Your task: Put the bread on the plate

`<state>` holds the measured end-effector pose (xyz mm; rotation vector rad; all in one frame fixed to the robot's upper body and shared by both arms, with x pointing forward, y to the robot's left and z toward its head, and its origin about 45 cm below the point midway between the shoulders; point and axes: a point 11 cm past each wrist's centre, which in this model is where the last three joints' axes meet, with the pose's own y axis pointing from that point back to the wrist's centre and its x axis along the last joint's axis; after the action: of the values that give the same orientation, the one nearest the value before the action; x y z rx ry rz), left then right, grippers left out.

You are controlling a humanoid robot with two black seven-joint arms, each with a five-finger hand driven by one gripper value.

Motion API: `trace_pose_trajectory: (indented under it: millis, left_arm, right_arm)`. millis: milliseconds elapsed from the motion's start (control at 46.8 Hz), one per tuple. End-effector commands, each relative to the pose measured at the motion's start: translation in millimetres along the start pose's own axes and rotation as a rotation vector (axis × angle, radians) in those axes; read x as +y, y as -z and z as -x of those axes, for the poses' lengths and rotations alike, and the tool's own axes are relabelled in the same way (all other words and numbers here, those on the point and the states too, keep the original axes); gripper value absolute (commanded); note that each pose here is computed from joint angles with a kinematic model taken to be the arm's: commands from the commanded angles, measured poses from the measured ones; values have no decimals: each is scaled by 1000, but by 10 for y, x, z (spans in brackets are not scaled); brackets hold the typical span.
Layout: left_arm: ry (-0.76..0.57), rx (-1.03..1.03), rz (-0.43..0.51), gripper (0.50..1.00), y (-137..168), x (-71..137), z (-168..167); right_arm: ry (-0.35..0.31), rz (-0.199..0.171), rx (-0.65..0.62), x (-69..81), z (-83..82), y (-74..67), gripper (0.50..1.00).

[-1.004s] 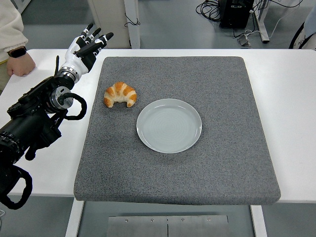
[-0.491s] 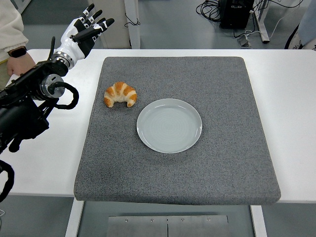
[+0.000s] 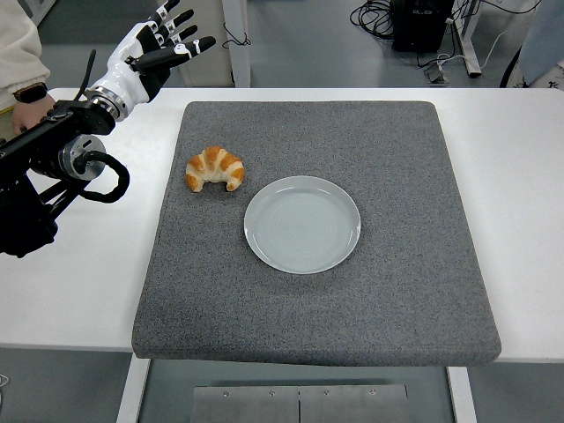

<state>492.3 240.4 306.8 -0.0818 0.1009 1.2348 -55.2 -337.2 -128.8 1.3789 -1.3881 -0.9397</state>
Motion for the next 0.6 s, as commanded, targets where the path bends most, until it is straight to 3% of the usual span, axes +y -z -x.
trace_pose_trajectory:
  millis: [0,214,406,577]
  left_arm:
    - [16,-104,-21,975,32,65,-5]
    - [40,-437,-34,975,56,184,-10]
    - [51,-674,-111,975,129,351,18]
    - [86,-738,-152,975,225,391,154]
  right_arm:
    - [0,0,0,0,0,1,1000]
    - [0,0,0,0,0,1,1000]
    - [0,0,0,0,0,1,1000]
    - [0,0,0,0,0,1,1000]
